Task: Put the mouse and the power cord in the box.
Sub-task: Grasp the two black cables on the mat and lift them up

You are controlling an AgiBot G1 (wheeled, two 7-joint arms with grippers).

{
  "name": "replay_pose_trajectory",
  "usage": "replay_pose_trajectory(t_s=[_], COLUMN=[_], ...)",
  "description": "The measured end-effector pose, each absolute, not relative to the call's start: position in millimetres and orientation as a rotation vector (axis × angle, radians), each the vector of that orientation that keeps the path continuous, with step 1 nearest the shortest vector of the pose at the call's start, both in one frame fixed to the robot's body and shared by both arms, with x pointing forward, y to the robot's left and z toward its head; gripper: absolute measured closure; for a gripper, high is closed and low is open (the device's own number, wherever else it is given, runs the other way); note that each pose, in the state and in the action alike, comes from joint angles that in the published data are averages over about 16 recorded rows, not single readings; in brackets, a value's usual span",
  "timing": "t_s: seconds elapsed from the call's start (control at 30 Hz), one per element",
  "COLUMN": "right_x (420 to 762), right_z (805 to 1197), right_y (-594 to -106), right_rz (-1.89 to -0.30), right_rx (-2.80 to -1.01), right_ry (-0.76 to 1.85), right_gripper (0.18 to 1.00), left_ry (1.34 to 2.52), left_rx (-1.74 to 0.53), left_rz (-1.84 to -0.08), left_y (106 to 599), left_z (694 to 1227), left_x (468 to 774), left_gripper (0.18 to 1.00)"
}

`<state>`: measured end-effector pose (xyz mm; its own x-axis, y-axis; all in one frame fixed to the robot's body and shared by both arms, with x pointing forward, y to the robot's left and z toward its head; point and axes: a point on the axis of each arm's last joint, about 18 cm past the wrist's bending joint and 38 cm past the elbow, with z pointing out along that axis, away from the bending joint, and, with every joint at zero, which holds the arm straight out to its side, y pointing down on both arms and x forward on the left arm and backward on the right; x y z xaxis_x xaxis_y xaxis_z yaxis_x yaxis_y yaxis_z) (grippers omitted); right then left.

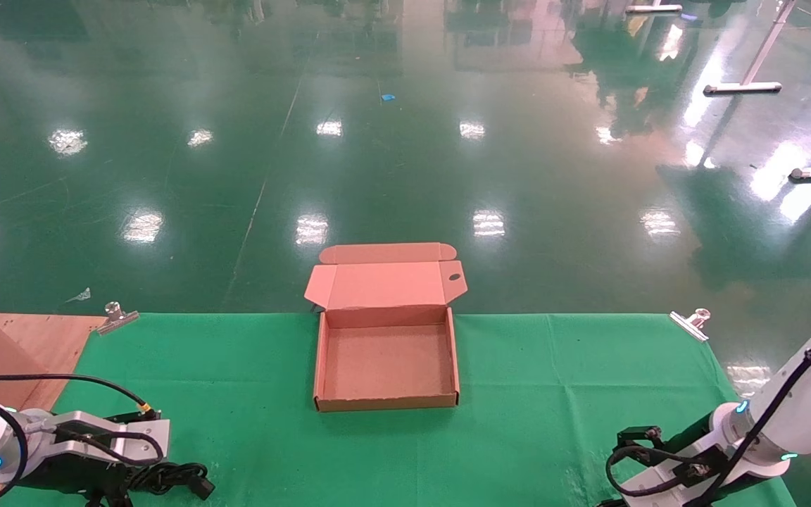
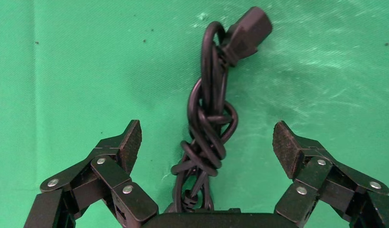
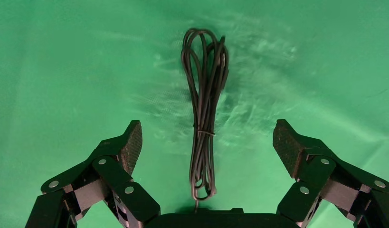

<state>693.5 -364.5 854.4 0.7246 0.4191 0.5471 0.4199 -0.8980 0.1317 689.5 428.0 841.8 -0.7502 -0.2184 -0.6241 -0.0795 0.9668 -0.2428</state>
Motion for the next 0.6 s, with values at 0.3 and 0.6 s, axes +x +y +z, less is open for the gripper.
replay_pose_trajectory(t_s=[0.3,0.6], right_x=[697,700], right_z=[847,841], right_y=[-364,-363], right_rz=[-0.924,-0.924], right_rx=[-2.918,-2.927], right_ry=[-0.706,-0.713], right_gripper=[0.18,0.211], left_ry=[2.405,2.404], left_rx=[-0.21,-0.203], left_rz=[-0.224,-0.189], left_y=[432,436], left_z=[836,834], left_x=[692,693], left_gripper=[0.185,0.207])
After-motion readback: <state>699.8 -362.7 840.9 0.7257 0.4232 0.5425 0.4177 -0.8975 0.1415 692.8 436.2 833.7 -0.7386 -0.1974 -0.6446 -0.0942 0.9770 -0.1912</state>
